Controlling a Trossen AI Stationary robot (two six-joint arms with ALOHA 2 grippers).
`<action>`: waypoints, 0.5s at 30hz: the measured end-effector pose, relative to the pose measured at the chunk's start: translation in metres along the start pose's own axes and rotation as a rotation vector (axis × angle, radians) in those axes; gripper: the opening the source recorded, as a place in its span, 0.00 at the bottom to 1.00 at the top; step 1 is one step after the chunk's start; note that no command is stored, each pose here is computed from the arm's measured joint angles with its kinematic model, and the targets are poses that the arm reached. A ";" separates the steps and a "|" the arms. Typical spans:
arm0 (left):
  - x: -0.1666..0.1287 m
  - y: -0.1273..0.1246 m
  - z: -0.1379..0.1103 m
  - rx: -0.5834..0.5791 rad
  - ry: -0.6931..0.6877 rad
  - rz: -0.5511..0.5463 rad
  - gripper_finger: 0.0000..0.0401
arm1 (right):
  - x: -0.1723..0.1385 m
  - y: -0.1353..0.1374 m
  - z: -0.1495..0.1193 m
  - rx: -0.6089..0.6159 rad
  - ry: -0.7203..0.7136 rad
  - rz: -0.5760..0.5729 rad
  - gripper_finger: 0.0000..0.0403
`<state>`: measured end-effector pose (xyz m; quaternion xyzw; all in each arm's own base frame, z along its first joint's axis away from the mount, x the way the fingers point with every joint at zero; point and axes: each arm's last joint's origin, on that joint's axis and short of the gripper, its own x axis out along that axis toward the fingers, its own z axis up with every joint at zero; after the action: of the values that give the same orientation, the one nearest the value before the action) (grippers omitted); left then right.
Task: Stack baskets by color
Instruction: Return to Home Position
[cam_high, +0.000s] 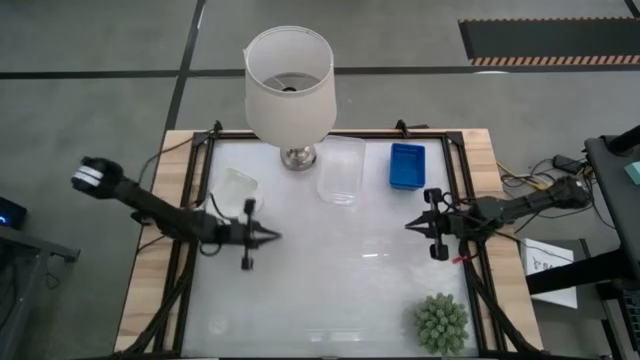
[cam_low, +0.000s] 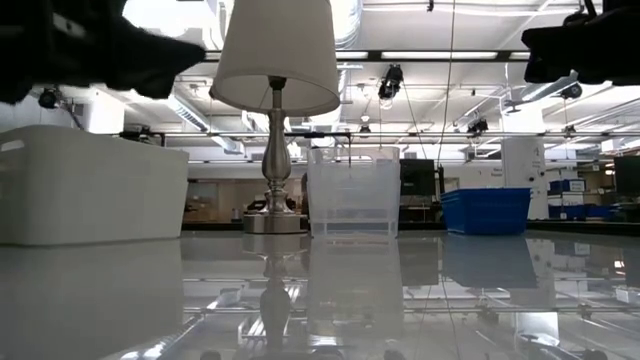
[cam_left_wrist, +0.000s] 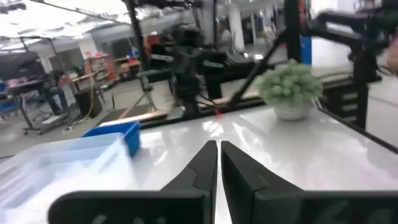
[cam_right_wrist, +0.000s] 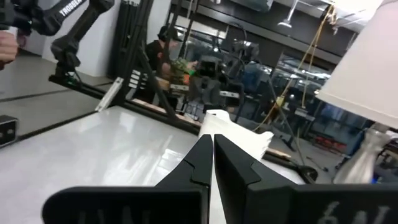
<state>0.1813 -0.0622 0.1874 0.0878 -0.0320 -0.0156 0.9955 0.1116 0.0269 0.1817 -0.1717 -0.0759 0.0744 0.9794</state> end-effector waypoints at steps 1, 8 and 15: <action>-0.007 0.009 -0.003 -0.013 -0.014 0.008 0.01 | 0.000 -0.001 0.000 -0.009 0.002 -0.008 0.02; -0.043 0.041 -0.019 -0.050 -0.017 0.067 0.00 | -0.004 -0.008 0.002 -0.048 0.021 -0.096 0.02; -0.062 0.046 -0.020 -0.069 0.034 0.079 0.00 | -0.016 -0.013 0.014 -0.046 0.083 -0.074 0.02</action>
<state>0.1219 -0.0115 0.1725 0.0525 -0.0178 0.0239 0.9982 0.0953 0.0162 0.1970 -0.1941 -0.0431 0.0290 0.9796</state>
